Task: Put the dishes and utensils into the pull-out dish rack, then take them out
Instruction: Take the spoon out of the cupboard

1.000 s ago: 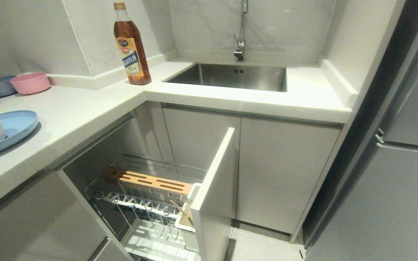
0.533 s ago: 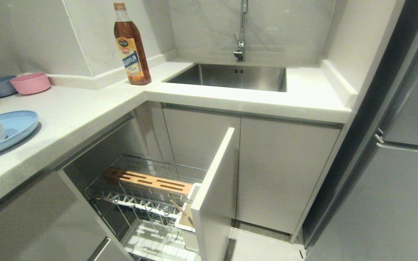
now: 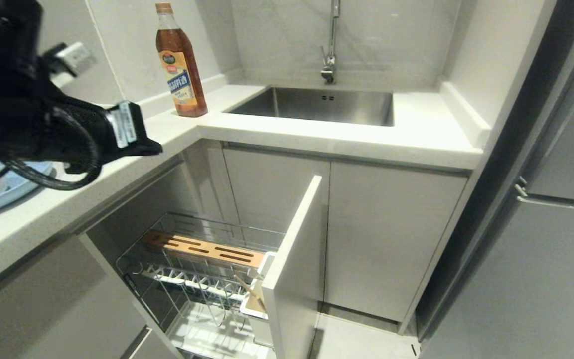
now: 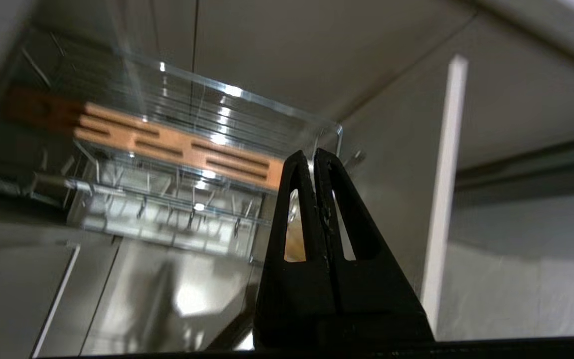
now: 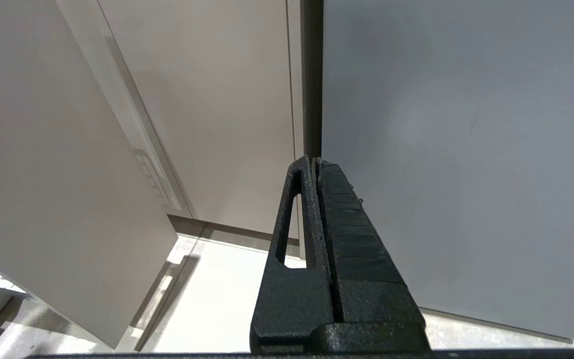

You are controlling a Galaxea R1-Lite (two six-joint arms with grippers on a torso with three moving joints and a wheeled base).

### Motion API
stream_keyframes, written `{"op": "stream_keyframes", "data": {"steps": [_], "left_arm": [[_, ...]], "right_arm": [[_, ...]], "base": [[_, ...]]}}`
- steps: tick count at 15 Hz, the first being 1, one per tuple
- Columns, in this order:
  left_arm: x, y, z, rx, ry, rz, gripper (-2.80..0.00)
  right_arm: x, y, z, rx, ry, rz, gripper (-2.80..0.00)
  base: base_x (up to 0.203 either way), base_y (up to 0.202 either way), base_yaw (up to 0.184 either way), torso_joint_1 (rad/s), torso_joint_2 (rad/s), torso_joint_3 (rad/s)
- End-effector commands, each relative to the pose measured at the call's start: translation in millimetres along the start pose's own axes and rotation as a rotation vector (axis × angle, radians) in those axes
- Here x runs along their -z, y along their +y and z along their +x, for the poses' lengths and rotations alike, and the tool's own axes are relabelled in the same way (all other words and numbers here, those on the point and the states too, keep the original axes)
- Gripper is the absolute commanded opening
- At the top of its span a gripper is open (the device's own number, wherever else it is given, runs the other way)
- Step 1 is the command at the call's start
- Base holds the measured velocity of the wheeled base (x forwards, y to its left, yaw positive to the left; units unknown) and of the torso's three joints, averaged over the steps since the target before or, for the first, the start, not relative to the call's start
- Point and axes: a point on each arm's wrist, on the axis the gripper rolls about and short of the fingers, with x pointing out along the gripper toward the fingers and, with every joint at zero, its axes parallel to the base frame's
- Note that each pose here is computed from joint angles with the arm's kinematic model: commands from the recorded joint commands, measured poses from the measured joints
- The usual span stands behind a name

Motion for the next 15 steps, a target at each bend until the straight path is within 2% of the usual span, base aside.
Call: {"op": "stream_keyframes", "data": {"steps": [1, 5, 9, 12, 15], "left_arm": [[16, -7.2, 44, -0.032, 0.127, 0.028, -2.8], [36, -12.2, 97, -0.084, 0.234, 0.056, -2.8], [61, -18.6, 150, -0.14, 0.24, 0.086, -2.8], [89, -32.7, 167, -0.136, 0.31, 0.141, -2.8], [111, -37.5, 185, -0.138, 0.362, 0.172, -2.8]], "right_arm": [[0, 0, 0, -0.001, 0.0, 0.0, -2.8], [0, 0, 0, -0.001, 0.0, 0.001, -2.8], [0, 0, 0, -0.001, 0.0, -0.003, -2.8], [0, 0, 0, -0.001, 0.0, 0.0, -2.8], [0, 0, 0, -0.001, 0.0, -0.001, -2.8]], "base": [[0.0, 0.0, 0.0, 0.0, 0.0, 0.0], [0.0, 0.0, 0.0, 0.0, 0.0, 0.0], [0.0, 0.0, 0.0, 0.0, 0.0, 0.0], [0.0, 0.0, 0.0, 0.0, 0.0, 0.0], [0.0, 0.0, 0.0, 0.0, 0.0, 0.0]]}}
